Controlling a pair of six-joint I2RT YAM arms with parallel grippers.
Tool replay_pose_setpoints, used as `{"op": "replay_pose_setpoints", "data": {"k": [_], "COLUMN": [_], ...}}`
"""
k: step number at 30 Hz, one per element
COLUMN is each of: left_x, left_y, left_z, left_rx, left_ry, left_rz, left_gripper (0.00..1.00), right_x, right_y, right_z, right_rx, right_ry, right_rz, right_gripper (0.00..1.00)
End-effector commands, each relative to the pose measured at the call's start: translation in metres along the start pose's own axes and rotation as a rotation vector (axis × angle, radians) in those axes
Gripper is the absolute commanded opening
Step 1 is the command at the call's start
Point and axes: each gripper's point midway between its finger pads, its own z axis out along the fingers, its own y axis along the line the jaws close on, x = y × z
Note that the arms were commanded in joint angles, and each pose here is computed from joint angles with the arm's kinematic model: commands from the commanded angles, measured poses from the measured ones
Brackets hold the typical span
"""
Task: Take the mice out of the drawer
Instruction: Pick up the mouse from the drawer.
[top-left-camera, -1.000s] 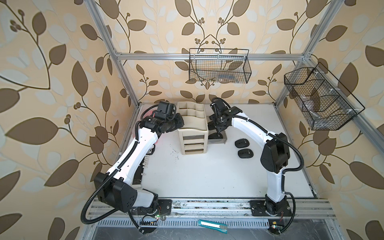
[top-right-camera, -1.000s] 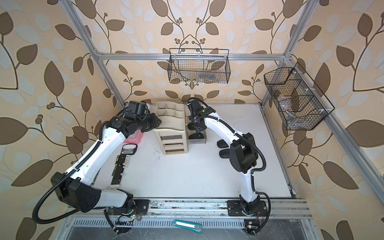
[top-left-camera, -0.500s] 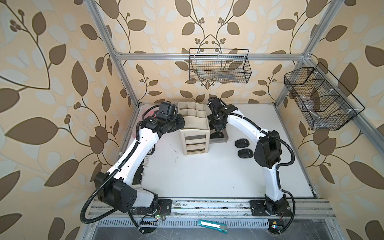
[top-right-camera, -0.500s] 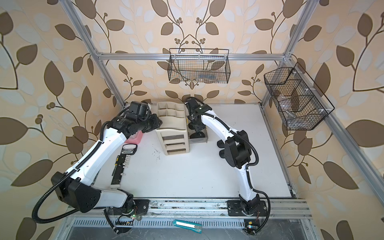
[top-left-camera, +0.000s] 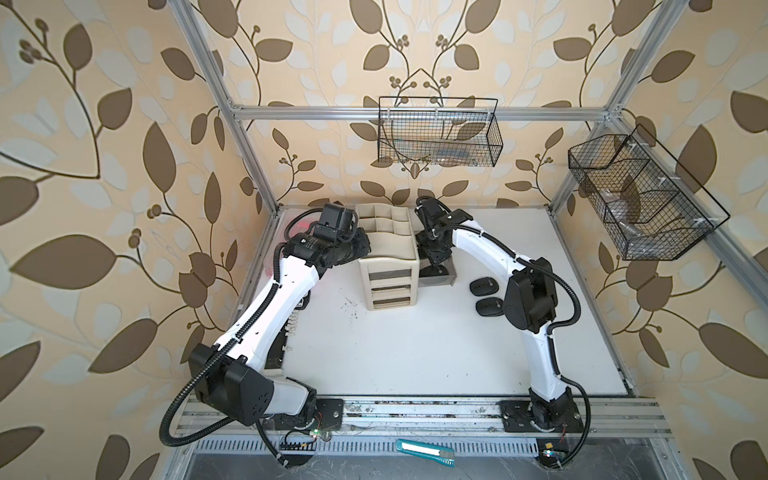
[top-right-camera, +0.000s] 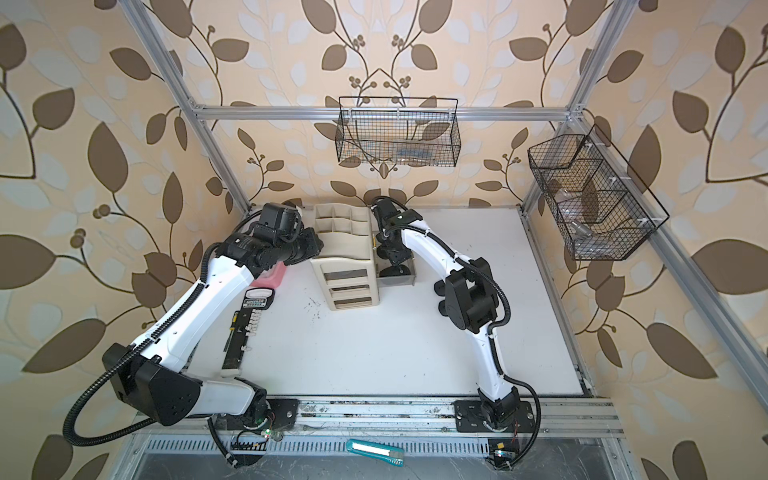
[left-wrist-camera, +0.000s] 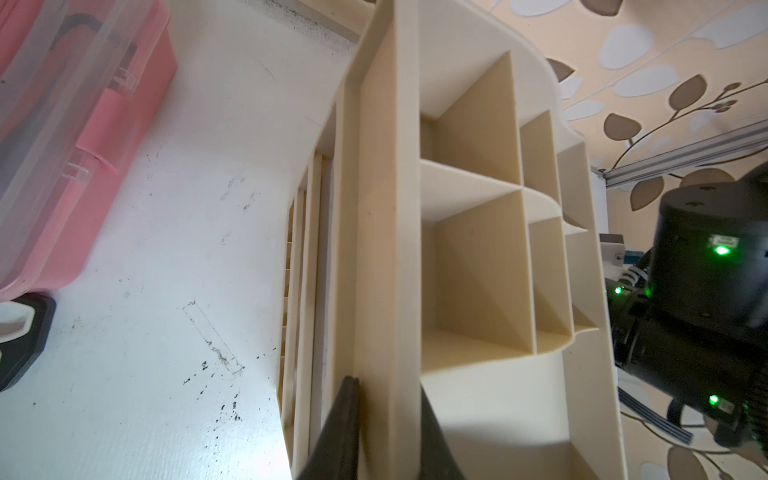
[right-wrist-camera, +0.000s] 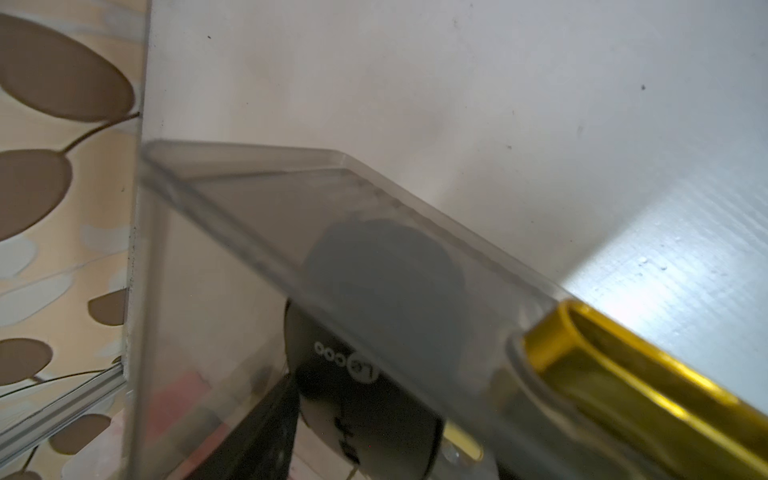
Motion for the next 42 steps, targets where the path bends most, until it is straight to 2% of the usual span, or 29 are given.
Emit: {"op": "replay_pose_setpoints", "data": {"k": [1, 3, 6, 16, 25, 34, 42], "left_x": [0.016, 0.016, 0.016, 0.018, 0.018, 0.017, 0.018], "left_y": [0.005, 0.005, 0.004, 0.002, 0.005, 0.005, 0.003], "left_z": [0.009, 0.010, 0.010, 0.013, 0.016, 0.016, 0.015], "left_rx": [0.000, -0.002, 0.004, 0.016, 0.002, 0.000, 0.003], "left_ry": [0.061, 0.061, 0.064, 0.077, 0.075, 0.067, 0.066], "left_rz": [-0.043, -0.042, -0.046, -0.044, -0.045, -0.053, -0.046], "left_gripper": [0.17, 0.17, 0.17, 0.17, 0.16, 0.16, 0.16], "right_x": [-0.007, -0.012, -0.015, -0.010, -0.012, -0.014, -0.016], "right_y": [-0.019, -0.022, -0.029, -0.020, -0.030, -0.051, -0.042], "right_z": [0.003, -0.004, -0.009, 0.007, 0.019, 0.005, 0.017], "right_rx": [0.082, 0.085, 0.092, 0.096, 0.145, 0.185, 0.186], "right_ry": [-0.028, -0.049, -0.060, -0.038, -0.033, -0.078, -0.076], "right_rz": [-0.015, -0.022, -0.025, -0.024, -0.039, -0.053, -0.036], "right_gripper": [0.68, 0.65, 0.64, 0.73, 0.73, 0.70, 0.73]}}
